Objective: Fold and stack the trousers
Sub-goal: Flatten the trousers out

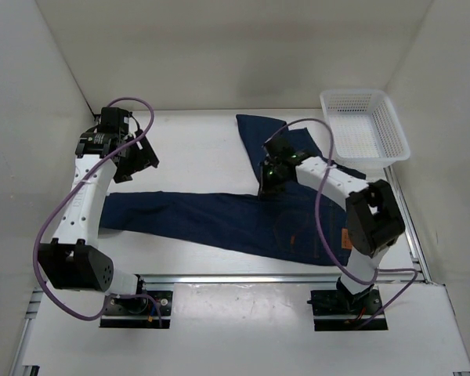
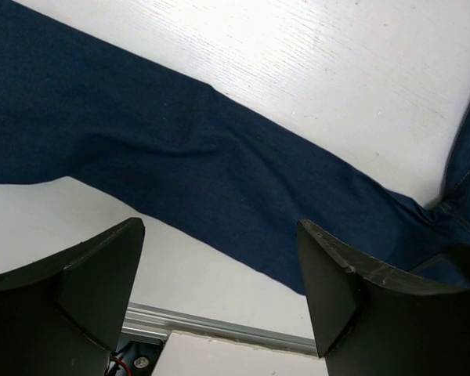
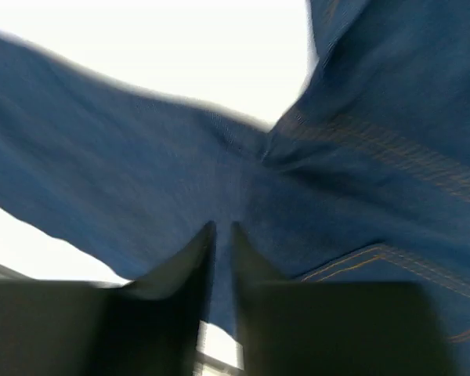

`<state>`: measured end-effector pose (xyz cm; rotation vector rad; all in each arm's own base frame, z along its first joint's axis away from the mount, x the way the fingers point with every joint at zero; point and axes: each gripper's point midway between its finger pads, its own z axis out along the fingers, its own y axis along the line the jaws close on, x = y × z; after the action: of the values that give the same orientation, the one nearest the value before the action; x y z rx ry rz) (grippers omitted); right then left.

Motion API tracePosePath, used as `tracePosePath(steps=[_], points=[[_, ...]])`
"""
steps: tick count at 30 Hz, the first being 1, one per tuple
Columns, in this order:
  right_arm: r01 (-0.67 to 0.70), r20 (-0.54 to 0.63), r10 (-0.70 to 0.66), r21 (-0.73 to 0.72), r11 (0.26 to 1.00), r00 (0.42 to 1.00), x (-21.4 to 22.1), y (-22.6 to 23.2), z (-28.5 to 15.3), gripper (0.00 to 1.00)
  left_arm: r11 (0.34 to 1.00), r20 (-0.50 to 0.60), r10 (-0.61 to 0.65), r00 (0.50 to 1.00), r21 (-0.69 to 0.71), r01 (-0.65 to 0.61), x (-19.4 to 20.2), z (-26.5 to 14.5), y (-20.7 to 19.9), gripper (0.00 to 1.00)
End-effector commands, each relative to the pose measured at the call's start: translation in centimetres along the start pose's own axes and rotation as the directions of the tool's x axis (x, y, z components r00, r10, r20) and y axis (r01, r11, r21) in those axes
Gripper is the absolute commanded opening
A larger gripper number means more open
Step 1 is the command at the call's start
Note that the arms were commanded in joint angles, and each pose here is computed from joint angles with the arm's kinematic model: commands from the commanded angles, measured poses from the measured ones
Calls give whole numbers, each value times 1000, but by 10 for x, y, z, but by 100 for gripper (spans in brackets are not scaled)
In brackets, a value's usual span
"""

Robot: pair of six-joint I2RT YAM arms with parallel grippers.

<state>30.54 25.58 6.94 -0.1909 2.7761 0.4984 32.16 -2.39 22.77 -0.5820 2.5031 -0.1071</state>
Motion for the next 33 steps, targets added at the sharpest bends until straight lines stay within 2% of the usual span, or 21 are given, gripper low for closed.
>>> tracePosePath(steps=[1,2,3,4,7,9,11,14,17,19,22,23,24,25,30,33], points=[[-75,164,84,-56,996,983,-67,-21,-27,35,999,37,-1,999,49,-1,-2,-15,-6,90],[-91,155,100,-65,994,983,-71,-25,-27,55,999,37,-1,999,49,-1,-2,-15,-6,90],[-104,156,115,-78,992,981,-82,-32,-25,69,999,45,-2,999,53,-1,-4,-17,-7,90],[-114,152,126,-82,990,980,-86,-35,-22,79,999,47,-2,999,54,0,-3,-21,-6,90],[-147,117,162,-122,981,980,-106,-37,-5,81,999,47,-2,999,54,0,-1,-22,-5,91],[-178,77,187,-113,978,979,-109,-44,14,79,999,47,-2,999,54,0,-1,-22,-5,91],[-179,83,193,-146,973,978,-122,-36,16,75,999,37,-1,999,49,-1,1,-22,-4,91],[-206,51,215,-149,967,975,-123,-37,33,63,999,40,-1,999,40,-1,2,-25,-1,91],[-216,41,225,-155,964,974,-123,-36,37,46,999,53,7,999,36,-9,-1,-27,0,91],[-211,29,218,-153,965,976,-119,-33,41,41,999,45,8,999,31,-9,1,-27,1,91],[-175,19,180,-168,970,983,-114,-22,43,25,999,53,7,999,36,-9,-1,-29,0,91],[-175,19,180,-168,970,983,-114,-22,43,17,999,49,7,999,44,-9,0,-29,-2,91],[-166,15,171,-171,971,985,-110,-17,41,3,999,40,-1,999,40,-1,0,-26,-2,91],[-159,36,167,-171,972,985,-114,-15,34,0,999,40,-1,999,40,-1,0,-26,-2,91],[-59,82,72,-146,988,994,-99,4,16,0,999,48,-2,999,44,0,-2,-26,-3,91],[82,112,-64,-164,983,992,-79,41,-4,0,999,43,-2,999,54,-1,-1,-26,-5,91]])
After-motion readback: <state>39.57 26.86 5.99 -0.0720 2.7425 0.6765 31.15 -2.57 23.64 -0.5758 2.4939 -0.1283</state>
